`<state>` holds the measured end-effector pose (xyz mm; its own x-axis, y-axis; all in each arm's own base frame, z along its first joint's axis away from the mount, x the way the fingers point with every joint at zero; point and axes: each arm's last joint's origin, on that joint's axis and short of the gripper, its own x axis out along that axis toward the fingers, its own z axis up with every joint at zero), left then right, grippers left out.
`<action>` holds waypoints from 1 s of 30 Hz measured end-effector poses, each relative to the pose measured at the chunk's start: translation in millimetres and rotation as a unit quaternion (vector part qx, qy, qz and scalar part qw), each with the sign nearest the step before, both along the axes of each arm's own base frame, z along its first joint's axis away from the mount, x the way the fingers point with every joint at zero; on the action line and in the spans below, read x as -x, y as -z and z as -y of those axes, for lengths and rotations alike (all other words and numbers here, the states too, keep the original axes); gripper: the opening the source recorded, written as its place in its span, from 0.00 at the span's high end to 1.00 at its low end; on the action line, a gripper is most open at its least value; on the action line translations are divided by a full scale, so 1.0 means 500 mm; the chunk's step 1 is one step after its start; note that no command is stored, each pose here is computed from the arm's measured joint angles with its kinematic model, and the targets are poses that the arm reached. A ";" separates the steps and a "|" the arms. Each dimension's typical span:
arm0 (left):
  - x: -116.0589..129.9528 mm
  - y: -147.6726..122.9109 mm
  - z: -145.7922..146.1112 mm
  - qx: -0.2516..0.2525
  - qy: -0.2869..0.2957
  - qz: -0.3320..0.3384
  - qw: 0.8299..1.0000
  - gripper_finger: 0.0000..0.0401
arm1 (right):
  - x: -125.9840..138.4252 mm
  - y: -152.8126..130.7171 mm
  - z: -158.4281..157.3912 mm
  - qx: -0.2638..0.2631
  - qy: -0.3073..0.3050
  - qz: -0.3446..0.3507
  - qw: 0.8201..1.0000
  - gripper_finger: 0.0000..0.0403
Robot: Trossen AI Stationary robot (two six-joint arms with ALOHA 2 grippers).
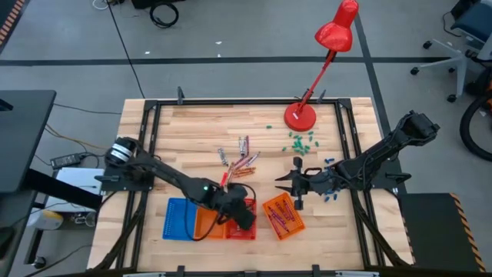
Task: Sort crayons
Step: Put the black crayon into the red bin
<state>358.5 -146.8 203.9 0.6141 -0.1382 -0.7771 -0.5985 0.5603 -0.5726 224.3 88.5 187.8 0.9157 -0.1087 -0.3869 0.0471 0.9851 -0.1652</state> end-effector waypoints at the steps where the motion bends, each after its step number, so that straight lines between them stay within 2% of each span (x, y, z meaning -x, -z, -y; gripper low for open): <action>1: -0.006 0.006 0.002 0.009 -0.007 0.006 1.000 0.88 | -0.001 -0.001 0.001 0.002 0.000 0.002 1.000 0.72; 5: -0.014 0.018 0.006 0.033 -0.032 0.004 0.999 0.88 | -0.002 0.000 0.004 0.014 -0.004 -0.002 1.000 0.72; 11: -0.012 0.019 0.006 0.032 -0.043 -0.001 0.999 0.86 | -0.002 0.001 0.004 0.026 -0.010 -0.006 1.000 0.72; 21: -0.011 0.019 0.007 0.029 -0.032 -0.002 0.999 0.71 | 0.001 0.005 0.002 0.022 -0.022 -0.019 0.999 0.72; 25: -0.009 -0.005 -0.009 0.025 -0.003 0.010 1.000 0.68 | 0.001 0.005 0.000 0.016 -0.031 -0.021 0.999 0.72; 30: -0.001 -0.056 -0.059 -0.002 -0.011 0.032 0.999 0.68 | 0.002 0.007 -0.001 0.016 -0.036 -0.025 0.999 0.72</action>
